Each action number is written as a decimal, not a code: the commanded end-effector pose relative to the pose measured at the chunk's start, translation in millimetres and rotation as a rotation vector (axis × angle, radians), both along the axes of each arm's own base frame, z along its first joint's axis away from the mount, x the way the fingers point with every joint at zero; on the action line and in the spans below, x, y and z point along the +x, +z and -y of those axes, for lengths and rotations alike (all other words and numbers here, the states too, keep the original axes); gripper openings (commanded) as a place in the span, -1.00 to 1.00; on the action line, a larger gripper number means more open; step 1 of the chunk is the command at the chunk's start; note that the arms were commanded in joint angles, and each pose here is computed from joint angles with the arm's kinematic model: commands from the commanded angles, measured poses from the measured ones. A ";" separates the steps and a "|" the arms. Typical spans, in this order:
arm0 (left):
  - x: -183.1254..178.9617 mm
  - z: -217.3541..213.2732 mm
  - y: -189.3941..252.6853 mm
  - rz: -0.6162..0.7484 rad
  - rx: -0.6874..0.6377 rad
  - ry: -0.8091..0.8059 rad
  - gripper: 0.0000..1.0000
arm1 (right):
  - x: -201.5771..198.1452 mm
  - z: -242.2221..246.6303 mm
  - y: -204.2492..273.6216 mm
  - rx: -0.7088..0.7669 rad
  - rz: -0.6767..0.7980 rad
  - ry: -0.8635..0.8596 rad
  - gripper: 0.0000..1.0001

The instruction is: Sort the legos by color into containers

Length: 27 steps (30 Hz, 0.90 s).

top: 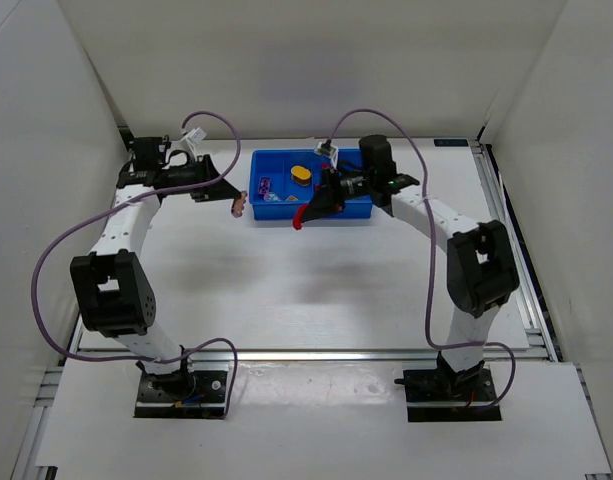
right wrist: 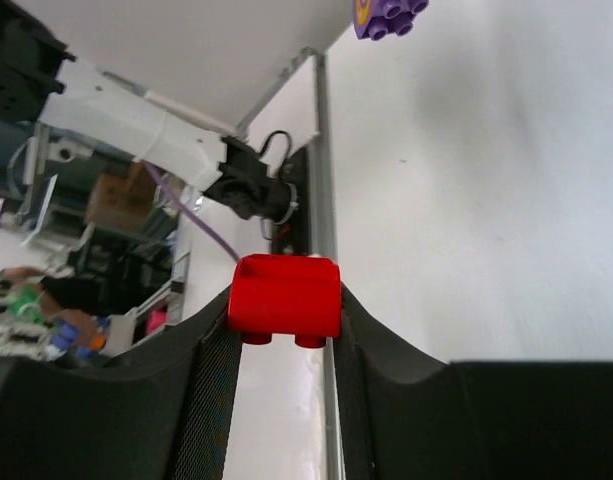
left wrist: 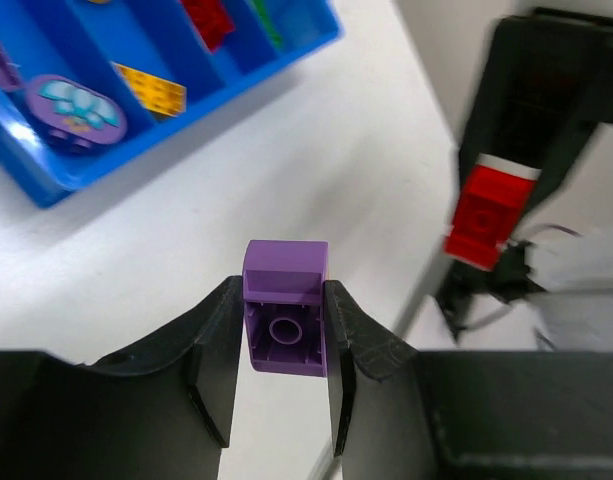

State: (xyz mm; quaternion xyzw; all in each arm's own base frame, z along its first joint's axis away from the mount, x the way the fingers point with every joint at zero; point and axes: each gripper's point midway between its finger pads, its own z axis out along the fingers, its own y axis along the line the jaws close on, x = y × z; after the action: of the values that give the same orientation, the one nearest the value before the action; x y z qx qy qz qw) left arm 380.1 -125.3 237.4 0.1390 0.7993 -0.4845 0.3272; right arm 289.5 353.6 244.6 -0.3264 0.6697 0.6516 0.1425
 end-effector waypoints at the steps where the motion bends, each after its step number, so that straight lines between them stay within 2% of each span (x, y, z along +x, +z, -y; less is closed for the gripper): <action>1: 33.6 2.6 1.4 0.104 0.154 0.120 -0.80 | 5.5 29.3 4.0 -0.037 0.077 -0.077 -0.67; 3: 56.4 -6.5 -7.5 0.128 0.237 0.227 -0.80 | 9.5 37.5 2.4 -0.060 0.123 -0.114 -0.67; 6: 79.7 7.8 -21.5 0.137 0.311 0.257 -0.80 | 16.4 53.4 -0.4 -0.098 0.140 -0.179 -0.67; 8: 95.6 20.6 -15.9 0.165 0.326 0.257 -0.80 | 19.8 62.7 0.1 -0.117 0.143 -0.211 -0.68; 9: 106.6 21.3 -29.2 0.146 0.356 0.277 -0.79 | 21.8 65.4 -0.7 -0.123 0.152 -0.220 -0.67; 12: 130.5 30.1 -26.5 0.177 0.370 0.286 -0.77 | 31.8 78.6 0.0 -0.141 0.166 -0.268 -0.67; 13: 138.9 32.3 -40.6 0.156 0.375 0.279 -0.72 | 33.7 81.4 1.2 -0.144 0.168 -0.278 -0.67; 18: 168.9 39.9 -56.6 0.163 0.391 0.281 -0.66 | 42.9 95.1 3.9 -0.149 0.169 -0.317 -0.67; 22: 187.7 42.5 -72.7 0.174 0.420 0.295 -0.40 | 50.8 104.3 4.6 -0.153 0.169 -0.345 -0.66; 23: 190.8 43.9 -81.3 0.169 0.429 0.290 -0.23 | 52.8 105.2 4.9 -0.153 0.172 -0.349 -0.66; 25: 192.4 51.0 -80.2 0.189 0.428 0.266 -0.05 | 58.7 108.2 4.6 -0.159 0.180 -0.361 -0.66; 26: 193.7 52.6 -80.9 0.192 0.425 0.262 0.14 | 62.1 109.5 2.4 -0.167 0.180 -0.369 -0.66; 27: 191.7 57.3 -80.3 0.188 0.410 0.248 0.20 | 64.6 109.1 -0.5 -0.171 0.177 -0.369 -0.66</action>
State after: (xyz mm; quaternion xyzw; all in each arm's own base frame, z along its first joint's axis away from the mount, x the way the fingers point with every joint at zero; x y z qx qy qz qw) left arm 561.7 -169.7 117.9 0.1239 0.8827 -0.2497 0.3783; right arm 347.4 246.8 227.8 -0.2475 0.7648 0.5341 0.2617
